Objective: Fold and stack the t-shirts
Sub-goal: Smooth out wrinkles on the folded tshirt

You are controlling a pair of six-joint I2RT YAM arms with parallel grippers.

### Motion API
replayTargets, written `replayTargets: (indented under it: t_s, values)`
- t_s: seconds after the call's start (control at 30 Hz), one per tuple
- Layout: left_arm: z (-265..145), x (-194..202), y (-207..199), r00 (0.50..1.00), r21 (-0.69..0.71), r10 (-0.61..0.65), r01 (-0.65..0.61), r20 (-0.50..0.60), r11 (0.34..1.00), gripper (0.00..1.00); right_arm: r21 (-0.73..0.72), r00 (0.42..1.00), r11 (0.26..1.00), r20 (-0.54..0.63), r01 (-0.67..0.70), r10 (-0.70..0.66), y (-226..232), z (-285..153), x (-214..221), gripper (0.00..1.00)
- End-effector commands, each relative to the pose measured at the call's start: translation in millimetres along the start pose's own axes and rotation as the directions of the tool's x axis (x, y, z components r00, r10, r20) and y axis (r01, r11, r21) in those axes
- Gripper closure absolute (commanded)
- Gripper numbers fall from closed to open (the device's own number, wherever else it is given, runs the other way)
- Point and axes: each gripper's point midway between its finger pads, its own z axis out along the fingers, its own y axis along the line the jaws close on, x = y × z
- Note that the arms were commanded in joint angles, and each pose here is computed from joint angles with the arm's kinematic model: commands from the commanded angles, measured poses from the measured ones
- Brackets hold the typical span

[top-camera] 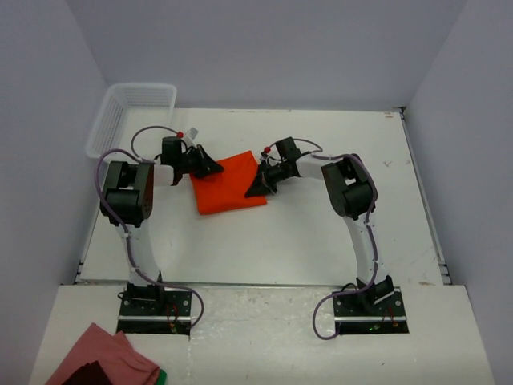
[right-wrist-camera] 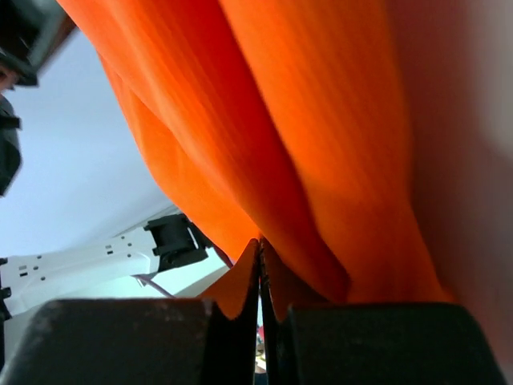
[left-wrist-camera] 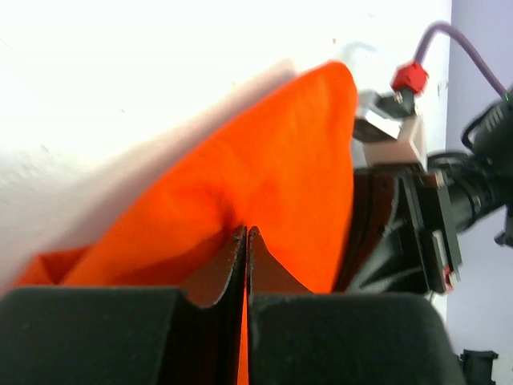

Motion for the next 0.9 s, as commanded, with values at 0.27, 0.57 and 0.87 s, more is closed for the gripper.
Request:
replayTargets:
  t_s: [0.27, 0.57, 0.87]
  values:
    - [16.1, -25.5, 14.0, 0.998, 0.053, 0.055, -0.054, -0.023, 0.997, 1.0, 0.153, 0.979, 0.969, 0.089, -0.194, 0.183, -41.4, -7.5, 27.1, 1.0]
    - [25.8, -1.1, 22.3, 0.997, 0.099, 0.002, 0.006, -0.082, 0.995, 1.0, 0.196, 0.961, 0.949, 0.181, -0.246, 0.211, -67.3, -19.6, 59.4, 1.0]
    - [25.9, 48.7, -11.1, 0.987, 0.097, 0.073, -0.06, -0.141, 0.993, 1.0, 0.292, 0.98, 0.952, 0.193, -0.097, 0.041, -84.5, -21.9, 113.8, 1.0]
